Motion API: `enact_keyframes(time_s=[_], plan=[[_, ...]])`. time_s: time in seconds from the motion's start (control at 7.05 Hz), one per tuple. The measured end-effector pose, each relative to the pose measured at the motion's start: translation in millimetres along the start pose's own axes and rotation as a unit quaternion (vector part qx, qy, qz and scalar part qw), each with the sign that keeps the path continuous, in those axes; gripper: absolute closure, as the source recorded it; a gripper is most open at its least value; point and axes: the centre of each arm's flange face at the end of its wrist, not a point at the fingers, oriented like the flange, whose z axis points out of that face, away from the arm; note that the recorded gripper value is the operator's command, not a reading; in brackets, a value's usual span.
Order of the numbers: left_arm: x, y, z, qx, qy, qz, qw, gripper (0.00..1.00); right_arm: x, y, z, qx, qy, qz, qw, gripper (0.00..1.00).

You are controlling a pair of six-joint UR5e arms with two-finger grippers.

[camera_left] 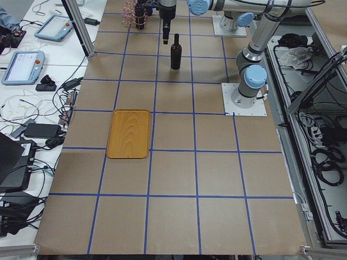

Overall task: Take wine from basket and place on tray
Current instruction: 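Release the bottle and retract the right gripper while the left gripper approaches it, then lower the left gripper onto the bottle neck and close it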

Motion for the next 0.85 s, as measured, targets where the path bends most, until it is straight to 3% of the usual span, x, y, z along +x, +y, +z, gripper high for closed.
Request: enact_keyframes(time_s=[0.43, 0.85], plan=[[88, 22, 28, -0.014, 0.0, -0.012, 0.9998, 0.01, 112, -5, -23, -0.025, 0.02, 0.0, 0.9995, 0.0], [135, 45, 90, -0.026, -0.004, -0.003, 0.9996, 0.01, 130, 2, -26, -0.035, 0.028, 0.004, 0.999, 0.0]])
